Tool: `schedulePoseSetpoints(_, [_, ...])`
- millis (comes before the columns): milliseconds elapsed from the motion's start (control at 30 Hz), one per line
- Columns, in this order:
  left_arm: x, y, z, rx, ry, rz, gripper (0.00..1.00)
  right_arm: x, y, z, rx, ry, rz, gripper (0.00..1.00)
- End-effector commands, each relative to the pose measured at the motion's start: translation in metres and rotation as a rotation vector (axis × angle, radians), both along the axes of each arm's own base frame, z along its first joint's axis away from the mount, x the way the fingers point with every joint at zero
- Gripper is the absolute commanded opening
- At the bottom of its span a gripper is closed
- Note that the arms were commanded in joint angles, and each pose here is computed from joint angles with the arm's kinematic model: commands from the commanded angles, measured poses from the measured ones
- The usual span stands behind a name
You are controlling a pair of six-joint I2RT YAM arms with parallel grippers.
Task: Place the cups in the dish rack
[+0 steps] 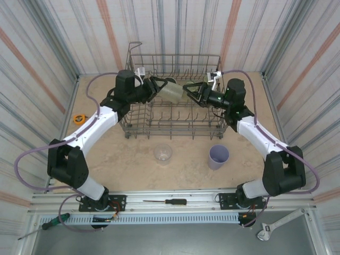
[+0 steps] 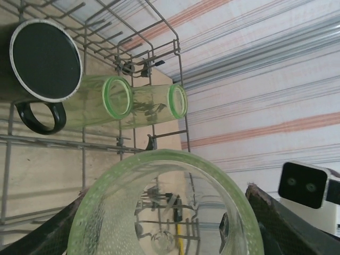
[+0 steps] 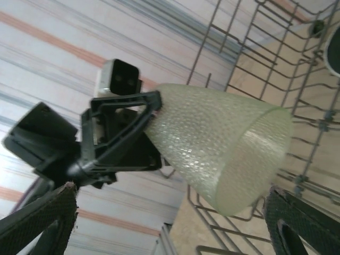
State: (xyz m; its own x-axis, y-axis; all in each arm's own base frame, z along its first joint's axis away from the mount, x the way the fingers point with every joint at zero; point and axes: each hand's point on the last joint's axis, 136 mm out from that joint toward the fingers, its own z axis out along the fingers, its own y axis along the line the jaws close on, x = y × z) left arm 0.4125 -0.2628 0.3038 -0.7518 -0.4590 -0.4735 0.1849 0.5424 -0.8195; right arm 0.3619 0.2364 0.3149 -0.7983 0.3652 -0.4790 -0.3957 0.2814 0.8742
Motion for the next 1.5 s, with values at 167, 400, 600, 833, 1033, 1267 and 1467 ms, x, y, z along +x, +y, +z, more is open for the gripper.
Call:
schedulePoseSetpoints(167, [-0.005,0.03,0.028,0.245,-0.151,0.071,0.0,-0.01,-0.021,-0.028,-0.167,0.023,-0.074,0.99])
schedulePoseSetpoints(400, [0.002,0.048,0.028,0.407,-0.201,0.122,0.0,-0.019,-0.03,-0.031,-0.227,0.012,-0.105,0.99])
schedulePoseSetpoints(600, [0.01,0.055,0.025,0.51,-0.233,0.141,0.0,-0.024,-0.035,-0.029,-0.253,-0.001,-0.12,0.99])
schedulePoseSetpoints(833, [0.022,0.057,0.018,0.603,-0.26,0.154,0.0,-0.027,-0.04,-0.03,-0.277,-0.008,-0.133,0.99])
schedulePoseSetpoints(1033, [0.032,0.05,0.011,0.674,-0.282,0.139,0.0,-0.028,-0.046,-0.031,-0.286,-0.009,-0.144,0.99])
schedulePoseSetpoints(1267, [0.042,0.042,-0.003,0.748,-0.274,0.137,0.0,-0.027,-0.052,-0.031,-0.286,-0.009,-0.154,0.99])
schedulePoseSetpoints(1467, [0.053,0.037,-0.016,0.817,-0.273,0.139,0.0,-0.025,-0.054,-0.033,-0.282,-0.007,-0.155,0.99])
